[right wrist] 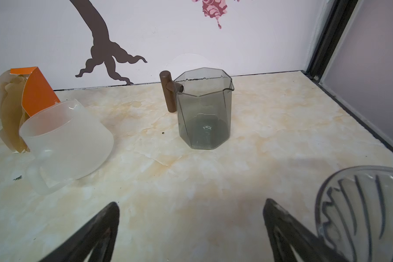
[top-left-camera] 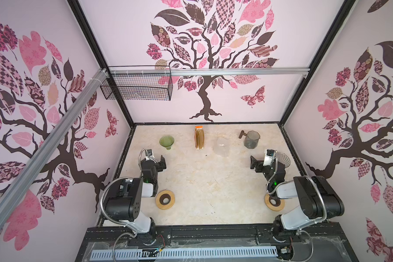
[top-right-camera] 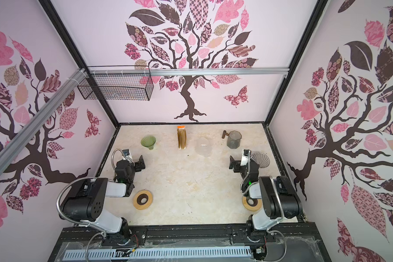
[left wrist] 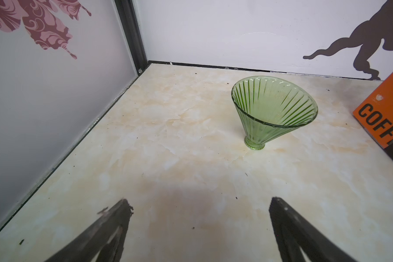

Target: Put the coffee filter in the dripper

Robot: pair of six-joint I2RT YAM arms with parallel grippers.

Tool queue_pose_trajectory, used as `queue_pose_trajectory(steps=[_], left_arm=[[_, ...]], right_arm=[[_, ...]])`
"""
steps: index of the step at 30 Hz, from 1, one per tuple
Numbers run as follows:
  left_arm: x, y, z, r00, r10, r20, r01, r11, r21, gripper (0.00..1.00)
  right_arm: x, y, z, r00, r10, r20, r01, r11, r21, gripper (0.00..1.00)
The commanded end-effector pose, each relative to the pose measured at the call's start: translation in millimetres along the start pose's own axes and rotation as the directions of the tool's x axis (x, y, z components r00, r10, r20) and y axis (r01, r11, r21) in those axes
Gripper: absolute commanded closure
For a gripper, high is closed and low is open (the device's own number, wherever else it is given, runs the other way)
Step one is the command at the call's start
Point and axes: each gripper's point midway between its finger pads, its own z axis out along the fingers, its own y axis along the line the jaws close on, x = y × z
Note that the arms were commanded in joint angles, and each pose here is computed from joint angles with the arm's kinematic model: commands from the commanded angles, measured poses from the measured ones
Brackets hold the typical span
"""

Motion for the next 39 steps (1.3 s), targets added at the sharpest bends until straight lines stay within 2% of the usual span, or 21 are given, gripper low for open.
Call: queue_pose_trajectory(steps=[1,30,31,35,37,39], left_arm=[[-12,0,2,0.999,-0.002,0.041,0.002,1.000,0.001,0.02],[-12,1,2,0.999,-0.012,0.041,0.011,1.000,0.011,0.02],[-14,1,1,0.999,-0.012,0.049,0.012,1.000,0.007,0.02],[-42,9,-16,0.997,-0.030,0.075,0.032,0.999,-0.024,0.02],[-50,14,-26,0.994,-0.043,0.099,0.048,0.998,-0.044,0.02],[-56,28,-33,0.990,-0.099,0.102,0.110,0.988,-0.109,0.02]], right_arm=[[-6,0,0,1.000,-0.019,0.024,0.019,1.000,-0.001,0.00],[-7,0,0,0.999,-0.020,0.028,0.020,1.000,-0.002,0.00],[-16,3,-1,0.998,-0.029,0.059,0.030,0.999,-0.016,0.00],[-38,42,1,0.994,-0.106,-0.022,0.099,0.975,-0.197,0.00],[-65,51,-7,0.995,-0.087,0.039,0.093,0.978,-0.187,0.00],[-101,60,-20,0.989,-0.052,0.142,0.077,0.982,-0.174,0.00]])
